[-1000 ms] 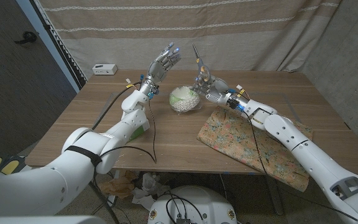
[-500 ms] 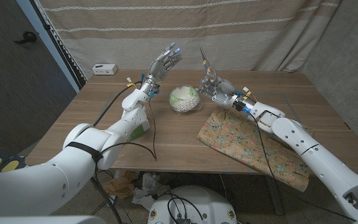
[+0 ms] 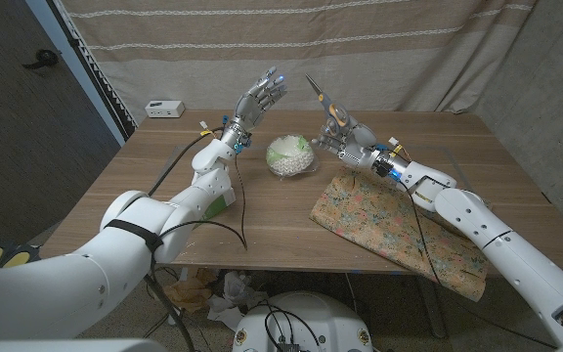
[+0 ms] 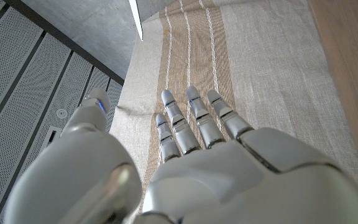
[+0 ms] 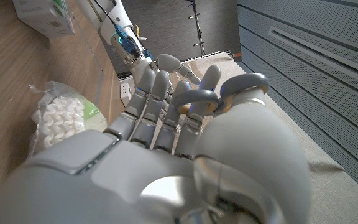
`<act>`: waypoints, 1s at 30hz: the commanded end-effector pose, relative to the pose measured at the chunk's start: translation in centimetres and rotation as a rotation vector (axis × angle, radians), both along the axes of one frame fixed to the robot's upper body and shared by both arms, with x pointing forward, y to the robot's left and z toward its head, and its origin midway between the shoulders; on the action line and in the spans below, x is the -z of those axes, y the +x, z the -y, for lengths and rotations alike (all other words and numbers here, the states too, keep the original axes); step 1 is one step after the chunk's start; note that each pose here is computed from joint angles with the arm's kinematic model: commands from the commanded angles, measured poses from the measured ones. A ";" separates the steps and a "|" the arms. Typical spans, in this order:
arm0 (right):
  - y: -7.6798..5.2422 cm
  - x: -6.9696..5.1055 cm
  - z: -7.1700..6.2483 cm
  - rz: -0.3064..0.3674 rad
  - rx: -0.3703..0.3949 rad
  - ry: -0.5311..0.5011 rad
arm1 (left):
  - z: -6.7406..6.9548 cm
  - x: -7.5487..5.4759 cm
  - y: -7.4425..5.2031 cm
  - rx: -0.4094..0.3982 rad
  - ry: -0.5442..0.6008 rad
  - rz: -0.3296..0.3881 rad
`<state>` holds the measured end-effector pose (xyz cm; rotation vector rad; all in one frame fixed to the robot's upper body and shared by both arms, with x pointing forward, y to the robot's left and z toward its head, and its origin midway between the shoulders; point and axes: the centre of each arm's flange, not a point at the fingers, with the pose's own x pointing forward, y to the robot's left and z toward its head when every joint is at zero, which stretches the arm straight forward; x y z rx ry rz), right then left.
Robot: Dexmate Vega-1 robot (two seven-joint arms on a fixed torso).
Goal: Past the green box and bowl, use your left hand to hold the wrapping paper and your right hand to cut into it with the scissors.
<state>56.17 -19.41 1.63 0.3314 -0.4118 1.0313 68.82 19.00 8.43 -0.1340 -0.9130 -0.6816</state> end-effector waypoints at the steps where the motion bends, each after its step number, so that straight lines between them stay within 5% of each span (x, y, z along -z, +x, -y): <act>1: -0.5 0.3 0.1 0.010 -0.002 -0.013 | 0.1 0.2 -0.1 0.002 -0.007 0.003; 19: -1.2 0.5 0.3 0.052 0.023 -0.049 | -0.1 0.9 -0.3 -0.004 -0.033 0.004; 30: -1.0 1.1 -0.2 -0.009 0.030 -0.044 | -0.3 1.2 -0.7 -0.006 -0.034 0.011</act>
